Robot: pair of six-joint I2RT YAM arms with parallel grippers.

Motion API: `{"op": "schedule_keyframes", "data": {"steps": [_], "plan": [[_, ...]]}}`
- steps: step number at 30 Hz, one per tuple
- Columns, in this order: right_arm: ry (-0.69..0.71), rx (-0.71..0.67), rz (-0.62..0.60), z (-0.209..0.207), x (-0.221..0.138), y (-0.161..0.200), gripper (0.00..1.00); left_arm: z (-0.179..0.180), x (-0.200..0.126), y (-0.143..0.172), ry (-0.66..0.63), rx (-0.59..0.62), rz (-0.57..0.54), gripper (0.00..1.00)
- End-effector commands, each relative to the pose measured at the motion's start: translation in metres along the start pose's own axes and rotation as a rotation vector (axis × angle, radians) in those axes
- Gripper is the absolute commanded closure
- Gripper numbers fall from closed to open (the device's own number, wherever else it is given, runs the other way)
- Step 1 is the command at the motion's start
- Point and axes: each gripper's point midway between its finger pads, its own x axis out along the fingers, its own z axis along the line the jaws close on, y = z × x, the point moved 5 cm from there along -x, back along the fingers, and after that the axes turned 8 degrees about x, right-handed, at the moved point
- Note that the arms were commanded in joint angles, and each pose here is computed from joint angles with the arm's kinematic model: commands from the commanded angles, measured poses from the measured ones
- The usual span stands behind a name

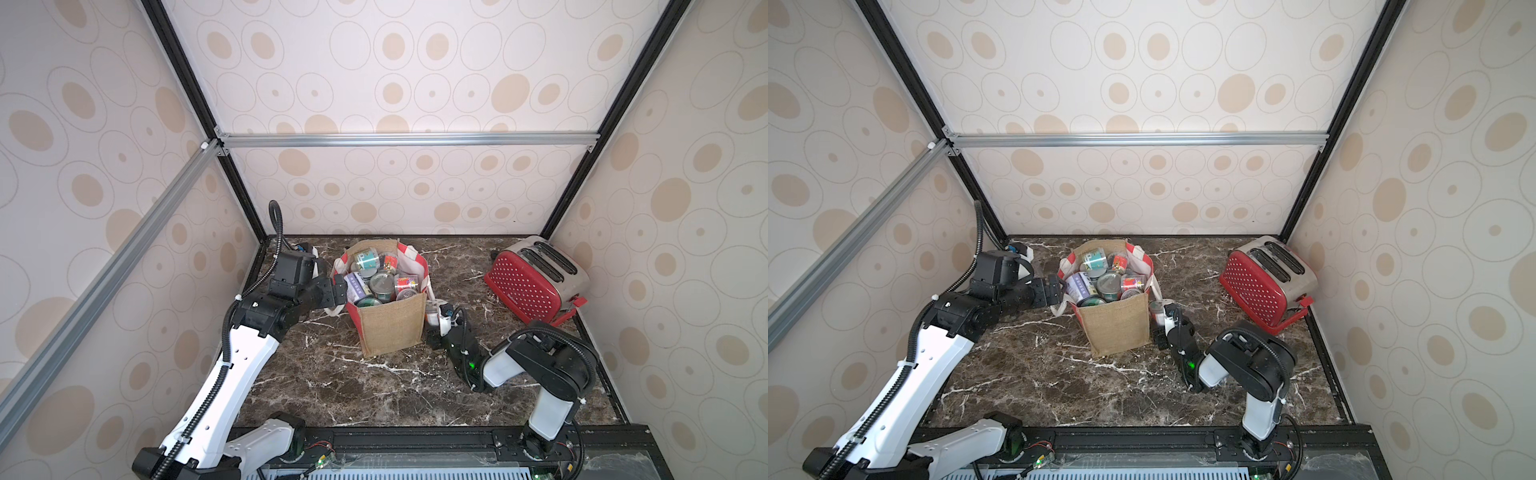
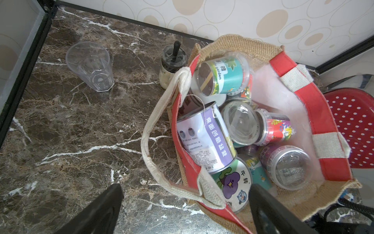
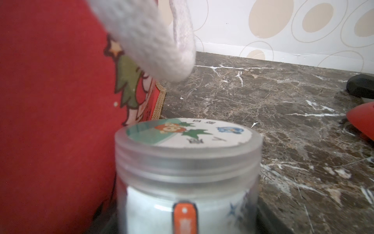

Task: Take out the seed jars from the canvas bag
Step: Place the seed jar at the center of the board.

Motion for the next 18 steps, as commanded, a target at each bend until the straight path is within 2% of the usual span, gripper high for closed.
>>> {"op": "schedule_keyframes", "data": {"steps": [1,5,7,10,15,18], "plan": [[0.020,-0.019,0.009,-0.005,-0.013,0.018,0.30,0.001,-0.001,-0.004,0.000,-0.013,-0.022,0.02],[0.029,-0.032,0.025,-0.010,-0.027,0.032,0.20,0.000,0.001,-0.005,0.007,-0.016,-0.021,0.02],[0.031,-0.032,0.026,-0.012,-0.033,0.034,0.00,0.000,0.001,-0.004,0.008,-0.016,-0.018,0.02],[0.042,-0.022,0.062,-0.016,-0.042,0.036,0.00,0.000,-0.002,-0.006,0.010,-0.021,-0.027,0.02],[0.129,-0.016,0.215,-0.026,-0.053,0.040,0.00,0.000,-0.010,-0.007,0.012,-0.034,-0.049,0.02],[0.173,0.000,0.217,-0.035,-0.063,0.035,0.00,0.001,-0.010,-0.005,0.014,-0.038,-0.054,0.02]]}}
